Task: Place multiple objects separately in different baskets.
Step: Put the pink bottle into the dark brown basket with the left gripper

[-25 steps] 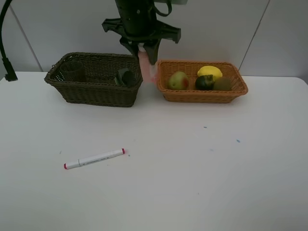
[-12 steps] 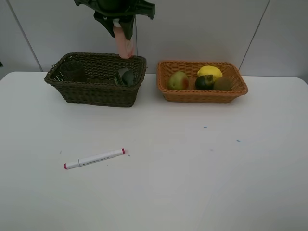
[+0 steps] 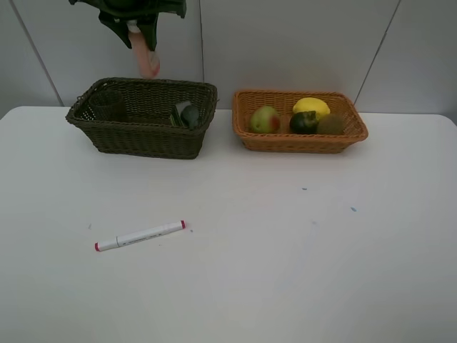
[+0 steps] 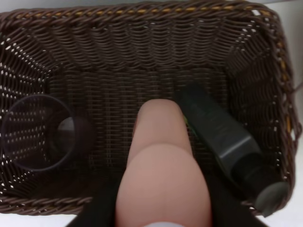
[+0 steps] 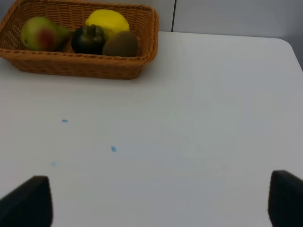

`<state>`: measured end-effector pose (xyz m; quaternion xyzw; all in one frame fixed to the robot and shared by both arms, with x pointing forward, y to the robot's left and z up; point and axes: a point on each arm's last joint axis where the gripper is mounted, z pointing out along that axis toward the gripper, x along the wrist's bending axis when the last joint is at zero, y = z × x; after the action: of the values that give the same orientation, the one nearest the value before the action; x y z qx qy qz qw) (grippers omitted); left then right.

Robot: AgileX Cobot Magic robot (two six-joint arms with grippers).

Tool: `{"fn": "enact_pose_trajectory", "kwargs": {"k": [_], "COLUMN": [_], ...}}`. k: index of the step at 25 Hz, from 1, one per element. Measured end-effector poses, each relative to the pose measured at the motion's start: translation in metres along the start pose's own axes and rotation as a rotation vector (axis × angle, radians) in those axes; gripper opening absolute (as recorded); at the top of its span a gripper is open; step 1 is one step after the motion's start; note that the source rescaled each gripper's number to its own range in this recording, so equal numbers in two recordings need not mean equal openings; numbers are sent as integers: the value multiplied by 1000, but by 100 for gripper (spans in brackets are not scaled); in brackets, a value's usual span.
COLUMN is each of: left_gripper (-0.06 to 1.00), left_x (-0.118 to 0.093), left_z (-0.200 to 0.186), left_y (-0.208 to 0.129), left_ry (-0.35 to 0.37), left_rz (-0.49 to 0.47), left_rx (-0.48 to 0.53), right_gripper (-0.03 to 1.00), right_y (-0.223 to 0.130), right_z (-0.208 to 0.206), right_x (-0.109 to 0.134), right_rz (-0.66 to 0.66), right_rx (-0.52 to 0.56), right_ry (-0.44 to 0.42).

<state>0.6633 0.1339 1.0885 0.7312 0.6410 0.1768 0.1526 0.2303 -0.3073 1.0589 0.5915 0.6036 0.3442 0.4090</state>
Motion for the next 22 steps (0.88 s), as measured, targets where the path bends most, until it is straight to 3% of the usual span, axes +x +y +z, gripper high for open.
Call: {"fn": "enact_pose_trajectory", "kwargs": {"k": [8,16,22], "left_gripper": [40,40,40], "left_x": [6,-1,-1], "left_z": [42,87,97], "left_y": [-3,-13,-16], "left_ry": [29,37,41], "left_rz": [-11,-2,-1], "left_rx": [82,177,201], "right_gripper": [100,100,100], "right_y": [0,0,0], "right_z": [0,0,0], "right_x": [0,0,0], "right_rz": [0,0,0], "right_rx": [0,0,0], "right_ry": [0,0,0]}}
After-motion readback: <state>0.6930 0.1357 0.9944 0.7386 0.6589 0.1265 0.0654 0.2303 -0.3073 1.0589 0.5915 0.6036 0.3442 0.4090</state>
